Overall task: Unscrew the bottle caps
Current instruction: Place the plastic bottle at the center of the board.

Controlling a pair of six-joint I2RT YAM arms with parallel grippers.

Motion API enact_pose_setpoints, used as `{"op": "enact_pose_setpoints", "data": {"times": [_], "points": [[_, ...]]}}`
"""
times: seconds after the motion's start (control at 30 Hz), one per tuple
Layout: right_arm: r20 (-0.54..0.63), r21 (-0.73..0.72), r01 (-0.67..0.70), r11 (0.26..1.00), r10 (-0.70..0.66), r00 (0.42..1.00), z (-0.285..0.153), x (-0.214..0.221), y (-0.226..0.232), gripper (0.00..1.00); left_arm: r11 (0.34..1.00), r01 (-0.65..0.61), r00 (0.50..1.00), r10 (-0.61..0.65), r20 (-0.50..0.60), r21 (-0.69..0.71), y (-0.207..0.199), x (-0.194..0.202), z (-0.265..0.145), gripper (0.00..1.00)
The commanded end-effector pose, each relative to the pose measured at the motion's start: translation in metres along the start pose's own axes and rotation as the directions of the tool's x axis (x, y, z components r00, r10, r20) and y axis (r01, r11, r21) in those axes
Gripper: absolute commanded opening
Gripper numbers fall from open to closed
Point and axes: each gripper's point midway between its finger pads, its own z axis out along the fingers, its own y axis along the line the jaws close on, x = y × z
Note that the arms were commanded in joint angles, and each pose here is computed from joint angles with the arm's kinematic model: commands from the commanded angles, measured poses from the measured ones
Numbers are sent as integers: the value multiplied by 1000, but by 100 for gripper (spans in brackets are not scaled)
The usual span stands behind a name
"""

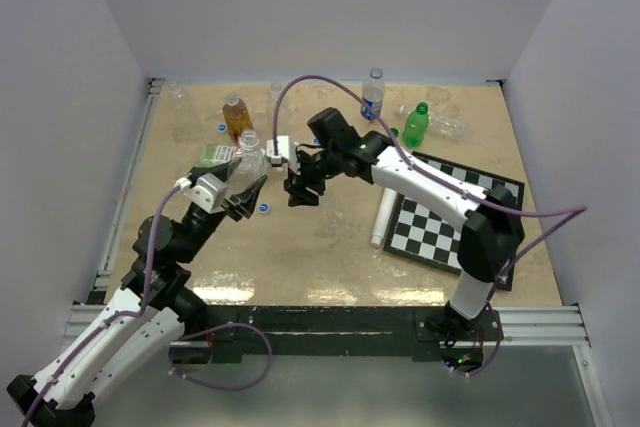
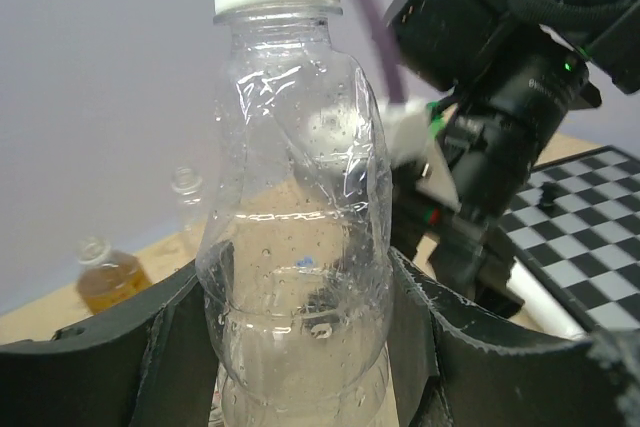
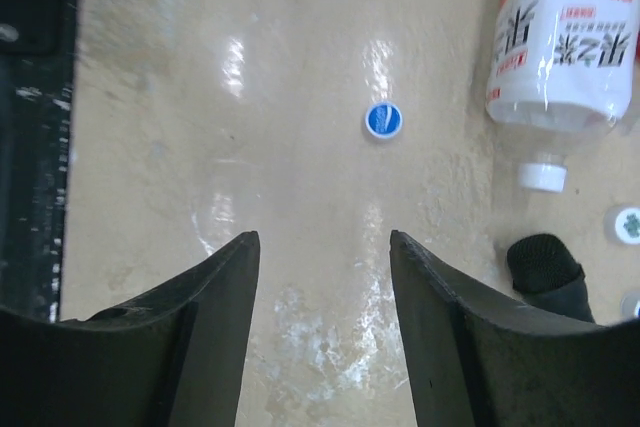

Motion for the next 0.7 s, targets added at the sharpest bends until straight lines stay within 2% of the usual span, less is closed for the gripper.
{"op": "enact_pose_setpoints", "data": {"times": [0.0,0.1,0.2,0.27,0.43,0.67], "points": [[308,-137,78,988,-32,951,-53,-45,13,58,960,259,947,-274,169,107,-22,-30,3,11],[438,-216,128,968,-22,899,-77,-43,25,62,931,339,913,-361,189,137,-28,-28,6,11],[527,-234,247,940,-90,845,-86,-41,49,75,906,385,891,-415,186,175,-36,-24,10,11],[573,-272,254,928,-56,818,-90,-45,60,78,887,413,873,-450,187,206,-41,-26,15,11],[577,-326,211,921,18,816,-83,-52,62,78,838,464,830,-524,189,287,-54,-27,26,11],[572,-398,137,907,128,810,-71,-67,75,78,789,504,795,-583,167,351,-67,-21,38,10]]}}
